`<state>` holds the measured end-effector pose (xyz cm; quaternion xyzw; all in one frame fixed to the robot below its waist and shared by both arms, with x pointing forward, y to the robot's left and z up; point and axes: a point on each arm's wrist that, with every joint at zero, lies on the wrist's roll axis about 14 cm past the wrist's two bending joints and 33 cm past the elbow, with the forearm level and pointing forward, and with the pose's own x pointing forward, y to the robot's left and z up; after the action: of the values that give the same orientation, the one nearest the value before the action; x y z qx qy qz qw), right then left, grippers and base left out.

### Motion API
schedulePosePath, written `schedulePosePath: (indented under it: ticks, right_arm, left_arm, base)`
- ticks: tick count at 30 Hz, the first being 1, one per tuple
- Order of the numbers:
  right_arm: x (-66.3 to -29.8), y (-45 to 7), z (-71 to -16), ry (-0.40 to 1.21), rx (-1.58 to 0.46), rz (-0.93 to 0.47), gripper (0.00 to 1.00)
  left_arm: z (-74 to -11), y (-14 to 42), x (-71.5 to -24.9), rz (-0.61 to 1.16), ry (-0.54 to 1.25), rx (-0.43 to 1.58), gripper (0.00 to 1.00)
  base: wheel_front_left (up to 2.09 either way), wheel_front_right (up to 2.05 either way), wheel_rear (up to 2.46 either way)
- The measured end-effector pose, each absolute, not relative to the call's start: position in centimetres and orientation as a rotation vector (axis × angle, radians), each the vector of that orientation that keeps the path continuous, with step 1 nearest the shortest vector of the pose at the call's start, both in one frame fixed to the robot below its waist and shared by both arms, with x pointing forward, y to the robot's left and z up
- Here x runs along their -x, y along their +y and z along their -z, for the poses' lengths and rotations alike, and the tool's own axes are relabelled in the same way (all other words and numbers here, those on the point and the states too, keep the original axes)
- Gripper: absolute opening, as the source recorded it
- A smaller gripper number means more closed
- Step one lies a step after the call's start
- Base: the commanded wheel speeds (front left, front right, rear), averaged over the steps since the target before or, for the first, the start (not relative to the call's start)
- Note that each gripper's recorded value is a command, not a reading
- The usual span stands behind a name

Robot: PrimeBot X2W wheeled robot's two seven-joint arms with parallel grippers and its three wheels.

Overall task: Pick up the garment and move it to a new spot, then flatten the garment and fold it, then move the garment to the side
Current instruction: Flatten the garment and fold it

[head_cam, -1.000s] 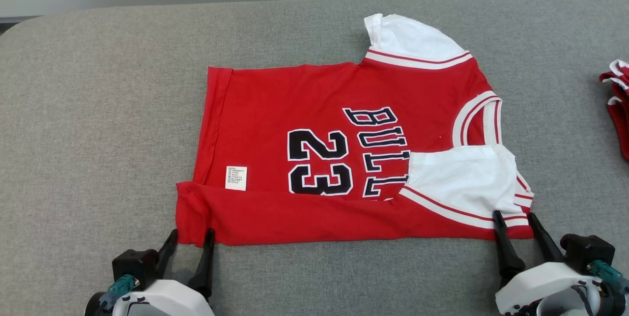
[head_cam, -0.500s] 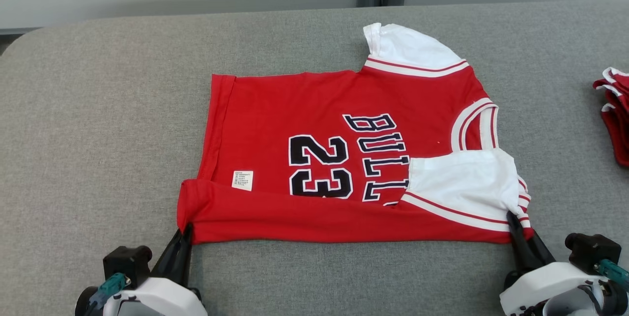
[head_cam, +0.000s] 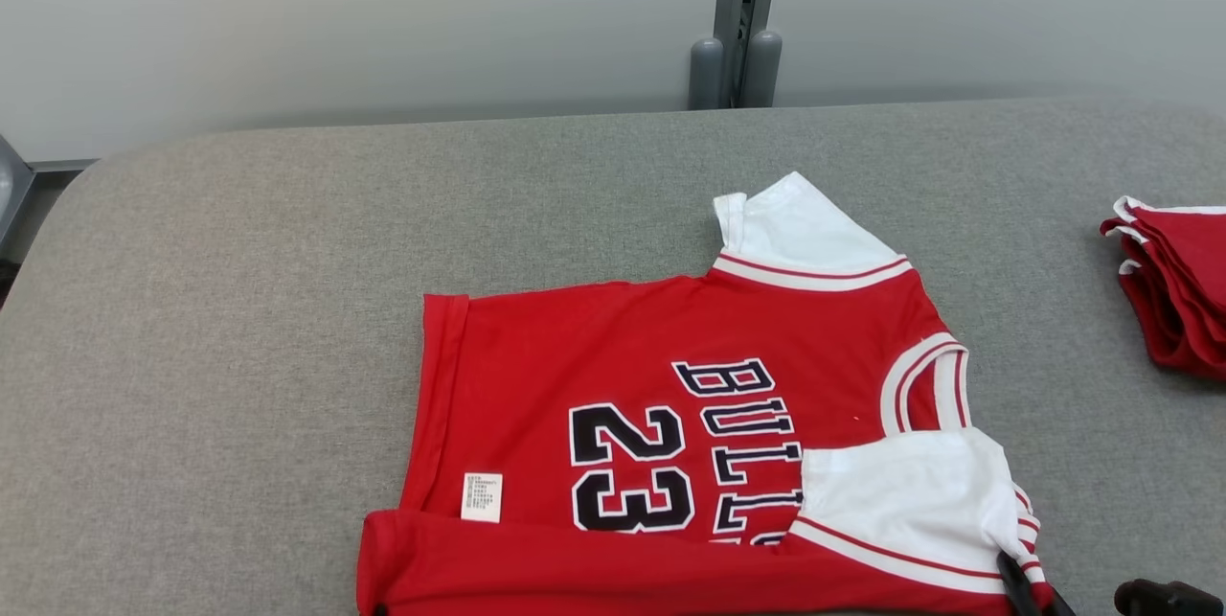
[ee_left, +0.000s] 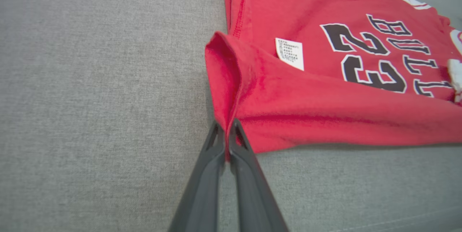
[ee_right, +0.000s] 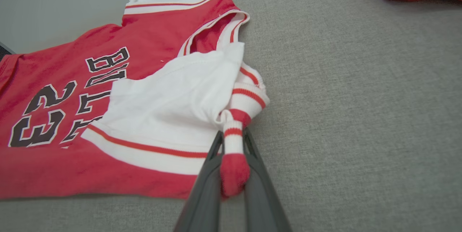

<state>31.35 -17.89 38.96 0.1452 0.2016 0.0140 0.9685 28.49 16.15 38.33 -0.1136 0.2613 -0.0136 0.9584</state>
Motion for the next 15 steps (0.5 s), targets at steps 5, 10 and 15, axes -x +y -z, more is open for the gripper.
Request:
schedulePosePath:
  ticks: [5, 10, 15]
  right_arm:
    - [-30.6, -18.1, -39.1, 0.424, -0.3, -0.021, 1.0]
    - [-31.5, -18.2, -40.7, 0.355, -0.295, -0.02, 1.0]
    - [-34.4, -18.9, -45.7, 0.15, -0.27, -0.018, 1.0]
  left_arm:
    - [-38.4, 15.9, -27.3, 0.026, 0.551, 0.242, 1.0]
    - [-39.5, 16.3, -28.0, 0.005, 0.491, 0.249, 1.0]
    - [-43.2, 16.8, -31.3, 0.0, 0.302, 0.228, 1.0]
  base:
    - [0.0, 0.0, 0.0]
    - [0.0, 0.0, 0.0]
    - [0.0, 0.0, 0.0]
